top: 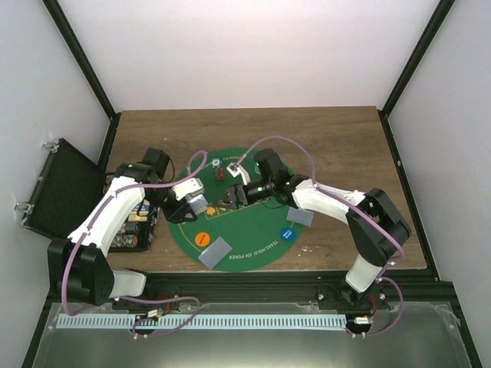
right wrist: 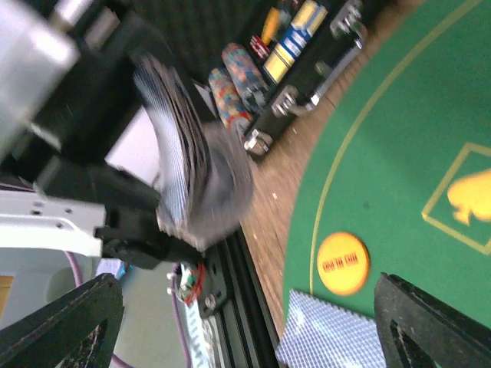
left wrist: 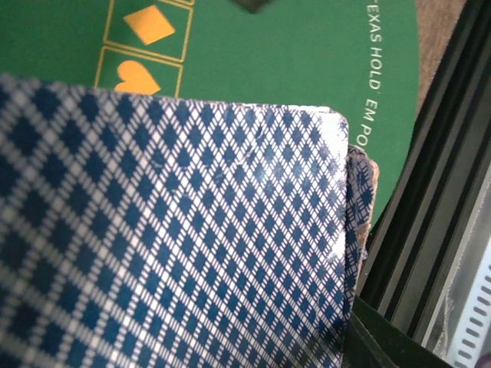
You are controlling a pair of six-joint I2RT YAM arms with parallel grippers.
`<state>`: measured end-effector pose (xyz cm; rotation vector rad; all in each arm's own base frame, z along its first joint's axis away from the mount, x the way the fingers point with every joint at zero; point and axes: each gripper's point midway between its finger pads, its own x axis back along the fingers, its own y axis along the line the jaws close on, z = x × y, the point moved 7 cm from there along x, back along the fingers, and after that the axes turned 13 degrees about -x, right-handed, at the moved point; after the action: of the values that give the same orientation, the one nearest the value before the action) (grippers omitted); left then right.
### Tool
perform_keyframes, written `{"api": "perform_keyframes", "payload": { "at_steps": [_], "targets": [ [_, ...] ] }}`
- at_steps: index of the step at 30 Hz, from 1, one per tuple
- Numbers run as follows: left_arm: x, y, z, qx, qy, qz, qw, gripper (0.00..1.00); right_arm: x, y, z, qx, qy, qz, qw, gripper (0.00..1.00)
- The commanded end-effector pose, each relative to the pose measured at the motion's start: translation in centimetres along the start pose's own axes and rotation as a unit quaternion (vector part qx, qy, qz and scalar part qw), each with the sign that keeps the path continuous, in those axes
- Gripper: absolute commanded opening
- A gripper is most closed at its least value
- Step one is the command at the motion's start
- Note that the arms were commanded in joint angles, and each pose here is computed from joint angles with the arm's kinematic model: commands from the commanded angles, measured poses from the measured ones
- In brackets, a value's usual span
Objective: Distribute texas hold em gaming equipment
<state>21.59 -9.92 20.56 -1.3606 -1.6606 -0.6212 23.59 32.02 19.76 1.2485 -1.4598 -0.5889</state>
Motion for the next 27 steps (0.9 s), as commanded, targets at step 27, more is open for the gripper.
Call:
{"api": "perform_keyframes", "payload": {
  "at_steps": [27],
  "targets": [
    [1.0, -1.4, -2.4, -0.048, -0.028, 0.003, 0.998, 0.44, -3.3, 1.9, -4.6, 0.042, -0.046, -0.041, 0.997, 0.59]
  ]
}}
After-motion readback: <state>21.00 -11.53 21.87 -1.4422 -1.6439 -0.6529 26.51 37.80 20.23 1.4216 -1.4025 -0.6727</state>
